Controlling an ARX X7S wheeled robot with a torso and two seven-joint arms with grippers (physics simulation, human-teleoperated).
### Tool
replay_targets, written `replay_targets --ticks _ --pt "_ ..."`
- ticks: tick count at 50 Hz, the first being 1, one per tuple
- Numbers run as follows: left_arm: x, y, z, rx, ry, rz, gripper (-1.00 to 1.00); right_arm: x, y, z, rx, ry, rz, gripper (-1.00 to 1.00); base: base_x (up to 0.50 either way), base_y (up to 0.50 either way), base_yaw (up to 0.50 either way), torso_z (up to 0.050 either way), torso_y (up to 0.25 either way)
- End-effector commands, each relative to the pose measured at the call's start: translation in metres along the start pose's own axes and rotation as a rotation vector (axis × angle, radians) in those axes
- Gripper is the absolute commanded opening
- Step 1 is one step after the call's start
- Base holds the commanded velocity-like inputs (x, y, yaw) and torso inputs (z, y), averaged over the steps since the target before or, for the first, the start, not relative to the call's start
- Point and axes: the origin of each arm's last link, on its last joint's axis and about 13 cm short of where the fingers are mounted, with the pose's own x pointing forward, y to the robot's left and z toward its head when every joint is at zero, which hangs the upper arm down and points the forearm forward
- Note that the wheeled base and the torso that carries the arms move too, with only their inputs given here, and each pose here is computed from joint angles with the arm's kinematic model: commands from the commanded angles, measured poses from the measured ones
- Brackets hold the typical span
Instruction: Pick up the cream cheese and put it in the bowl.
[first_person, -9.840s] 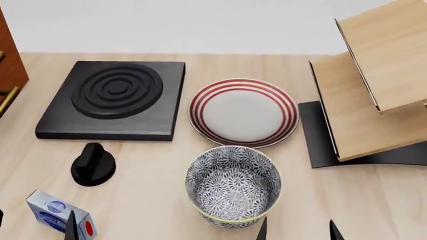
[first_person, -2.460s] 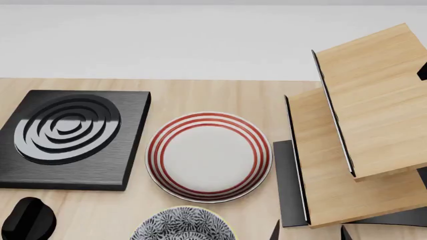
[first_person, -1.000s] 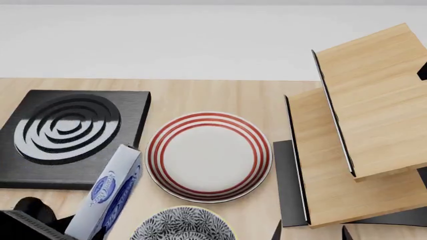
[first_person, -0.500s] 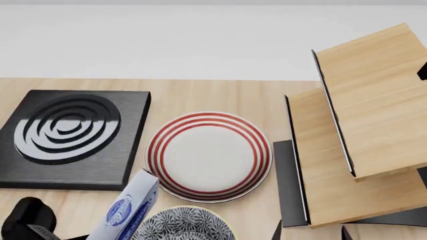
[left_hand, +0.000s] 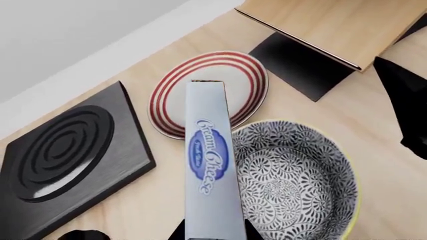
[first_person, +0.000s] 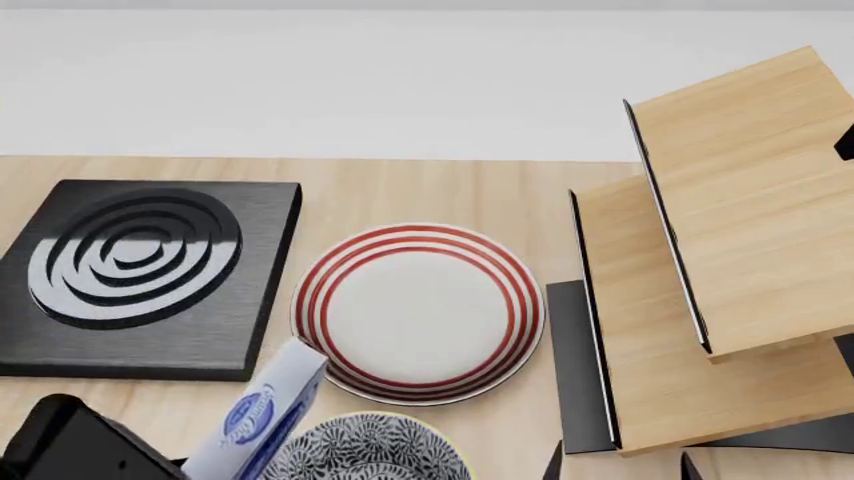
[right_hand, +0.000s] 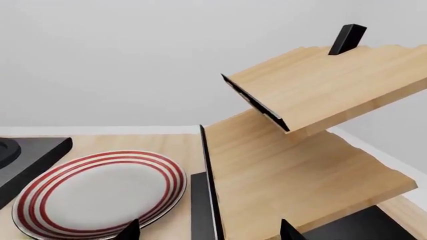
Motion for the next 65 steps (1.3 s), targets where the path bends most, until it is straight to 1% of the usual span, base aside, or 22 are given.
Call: replay_targets --ticks 1,10,11,15,19,21,22,25,28,33,35,41,42,44,47,50,59,62,63,65 --pt "-0.001 0.006 0.013 -0.016 -0.014 0.022 -1.0 0.002 0.0 0.0 0.003 0.002 -0.001 1.0 0.0 0.0 0.0 0.0 0.0" --pt "-0.002 0.008 0.026 -0.002 0.001 0.006 -1.0 0.003 -0.001 -0.001 0.006 0.006 0.0 1.0 0.0 0.0 0.0 0.0 0.0" --pt "-0.002 0.009 0.028 -0.001 0.01 -0.012 -1.0 0.003 -0.001 -0.001 0.005 0.006 0.0 1.0 0.0 0.0 0.0 0.0 0.0" --pt "0.0 0.01 0.032 0.004 0.016 -0.007 -1.0 0.002 -0.001 -0.001 0.006 0.005 0.001 1.0 0.0 0.0 0.0 0.003 0.0" --pt "0.0 0.01 0.034 -0.007 0.024 -0.034 -1.0 0.002 -0.002 -0.001 0.004 0.003 -0.004 1.0 0.0 0.0 0.0 0.0 0.003" --pt "0.0 0.007 0.032 0.007 0.024 -0.025 -1.0 0.002 -0.002 -0.001 0.008 0.004 -0.003 1.0 0.0 0.0 0.0 0.0 0.0" --pt "0.0 0.004 0.031 0.021 0.03 -0.041 -1.0 0.002 -0.001 -0.001 0.009 0.005 -0.001 1.0 0.0 0.0 0.0 0.0 0.0" --pt "0.0 0.003 0.031 0.027 0.036 -0.039 -1.0 0.003 -0.001 -0.001 0.007 0.005 -0.001 1.0 0.0 0.0 0.0 0.0 0.0" --pt "0.0 -0.001 0.029 0.061 0.047 -0.056 -1.0 0.002 -0.002 -0.002 0.008 0.004 -0.003 1.0 0.0 0.0 0.0 0.0 0.0" --pt "0.003 -0.003 0.029 0.065 0.054 -0.066 -1.0 0.002 -0.002 -0.002 0.01 0.005 0.0 1.0 0.0 0.0 0.0 0.0 0.0" --pt "0.005 -0.007 0.027 0.097 0.067 -0.083 -1.0 0.002 -0.002 -0.002 0.009 0.003 -0.004 1.0 0.0 0.0 0.0 0.0 0.0" --pt "0.009 -0.008 0.028 0.107 0.077 -0.083 -1.0 0.002 -0.002 -0.002 0.011 0.004 -0.003 1.0 0.0 0.0 0.0 0.0 0.0" --pt "0.009 -0.009 0.027 0.126 0.077 -0.089 -1.0 0.002 -0.002 -0.003 0.009 0.006 -0.004 1.0 0.0 0.0 0.0 0.0 0.01" --pt "0.012 -0.01 0.026 0.134 0.08 -0.077 -1.0 0.002 -0.002 -0.003 0.011 0.006 -0.001 1.0 0.0 0.0 0.0 0.0 0.0" --pt "0.015 -0.009 0.026 0.123 0.087 -0.074 -1.0 0.002 -0.002 -0.003 0.007 0.005 -0.002 1.0 0.0 0.0 0.0 0.0 0.0" --pt "0.017 -0.009 0.027 0.136 0.093 -0.076 -1.0 0.003 -0.002 -0.003 0.011 0.007 -0.001 1.0 0.0 0.0 0.0 0.0 0.0" --pt "0.023 -0.008 0.031 0.134 0.102 -0.06 -1.0 0.003 -0.002 -0.004 0.011 0.009 0.0 1.0 0.0 0.0 0.0 0.0 0.0" --pt "0.022 -0.008 0.031 0.14 0.105 -0.076 -1.0 0.004 -0.003 -0.004 0.015 0.01 -0.003 1.0 0.0 0.0 0.0 0.003 0.0" --pt "0.026 -0.007 0.031 0.13 0.114 -0.069 -1.0 0.004 -0.003 -0.004 0.015 0.01 -0.003 1.0 0.0 0.0 0.0 0.0 0.01" --pt "0.027 -0.008 0.031 0.133 0.12 -0.074 -1.0 0.004 -0.002 -0.005 0.013 0.01 -0.002 1.0 0.0 0.0 0.0 0.0 0.0"
